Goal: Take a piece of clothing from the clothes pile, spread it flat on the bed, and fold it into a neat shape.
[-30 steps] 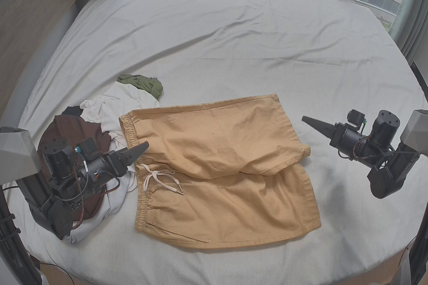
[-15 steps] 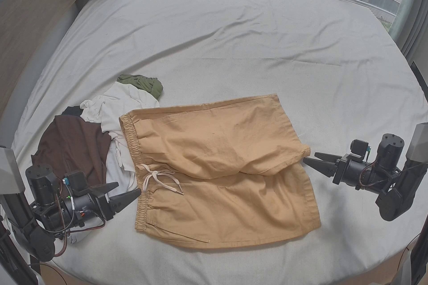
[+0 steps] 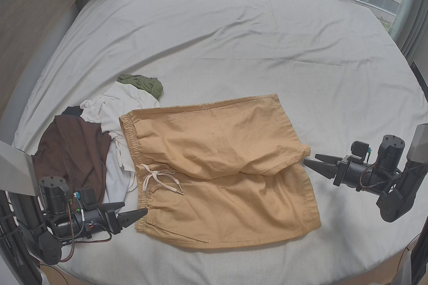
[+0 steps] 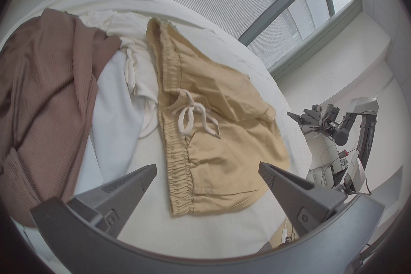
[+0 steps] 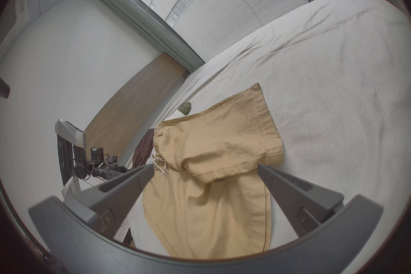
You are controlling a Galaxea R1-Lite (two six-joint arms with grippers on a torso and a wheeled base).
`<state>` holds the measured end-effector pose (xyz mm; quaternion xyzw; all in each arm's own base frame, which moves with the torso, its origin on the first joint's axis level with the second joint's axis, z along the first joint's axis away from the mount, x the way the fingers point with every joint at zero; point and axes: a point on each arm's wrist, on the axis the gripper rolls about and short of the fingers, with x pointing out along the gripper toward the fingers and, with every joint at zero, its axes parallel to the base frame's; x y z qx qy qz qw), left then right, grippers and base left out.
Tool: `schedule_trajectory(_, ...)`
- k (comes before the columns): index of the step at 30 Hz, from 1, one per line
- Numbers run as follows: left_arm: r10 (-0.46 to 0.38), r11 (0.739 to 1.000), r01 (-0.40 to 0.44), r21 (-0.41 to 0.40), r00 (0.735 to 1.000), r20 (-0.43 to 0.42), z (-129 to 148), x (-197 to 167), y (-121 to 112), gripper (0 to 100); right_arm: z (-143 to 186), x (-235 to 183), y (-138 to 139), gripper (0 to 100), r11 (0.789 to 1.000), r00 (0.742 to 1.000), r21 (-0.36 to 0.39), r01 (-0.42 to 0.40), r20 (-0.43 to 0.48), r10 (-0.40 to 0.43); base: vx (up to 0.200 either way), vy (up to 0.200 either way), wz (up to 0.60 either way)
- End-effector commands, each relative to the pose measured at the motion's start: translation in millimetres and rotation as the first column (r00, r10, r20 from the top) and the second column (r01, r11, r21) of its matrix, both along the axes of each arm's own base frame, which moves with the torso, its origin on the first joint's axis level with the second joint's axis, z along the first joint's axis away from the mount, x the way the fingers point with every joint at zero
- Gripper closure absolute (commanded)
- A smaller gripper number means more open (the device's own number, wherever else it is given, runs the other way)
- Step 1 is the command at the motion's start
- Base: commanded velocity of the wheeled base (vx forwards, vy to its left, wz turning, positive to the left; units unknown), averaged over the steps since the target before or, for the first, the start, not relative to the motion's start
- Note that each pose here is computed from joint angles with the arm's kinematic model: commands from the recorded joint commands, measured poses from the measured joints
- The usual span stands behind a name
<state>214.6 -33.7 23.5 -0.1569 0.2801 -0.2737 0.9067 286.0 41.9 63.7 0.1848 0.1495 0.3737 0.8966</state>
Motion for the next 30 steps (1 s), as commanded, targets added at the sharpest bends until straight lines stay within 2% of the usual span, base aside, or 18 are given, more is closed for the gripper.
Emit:
schedule_trajectory(1, -0.009, 1.000, 0.009, 0.008, 0.997, -0.075, -13, -4, -2, 0, 0, 1, 0, 0, 1.000, 1.000, 0.001, 0.000, 0.001, 0.000, 0.000, 0.000, 0.00)
schedule_trajectory(5, -0.027, 0.999, 0.028, 0.016, 0.996, -0.084, -15, -5, -8, 0, 0, 2, 0, 0, 1.000, 1.000, 0.001, 0.002, 0.002, -0.002, 0.000, 0.000, 0.00)
schedule_trajectory(13, 0.005, 0.999, 0.000, 0.043, 0.993, -0.117, -23, -4, -9, 0, -1, 3, -2, 0, 1.000, 1.000, 0.001, 0.006, 0.002, -0.006, 0.000, 0.000, 0.00)
schedule_trajectory(21, 0.018, 1.000, -0.014, 0.027, 0.988, -0.152, -28, -4, -9, 0, -2, 4, -2, 0, 1.000, 1.000, 0.002, 0.007, -0.002, -0.007, 0.000, 0.000, 0.00)
schedule_trajectory(30, 0.056, 0.997, -0.066, -0.040, 0.972, -0.230, -32, -2, -12, 0, -1, 5, -2, 0, 1.000, 1.000, 0.003, 0.007, 0.004, -0.007, 0.000, 0.000, 0.00)
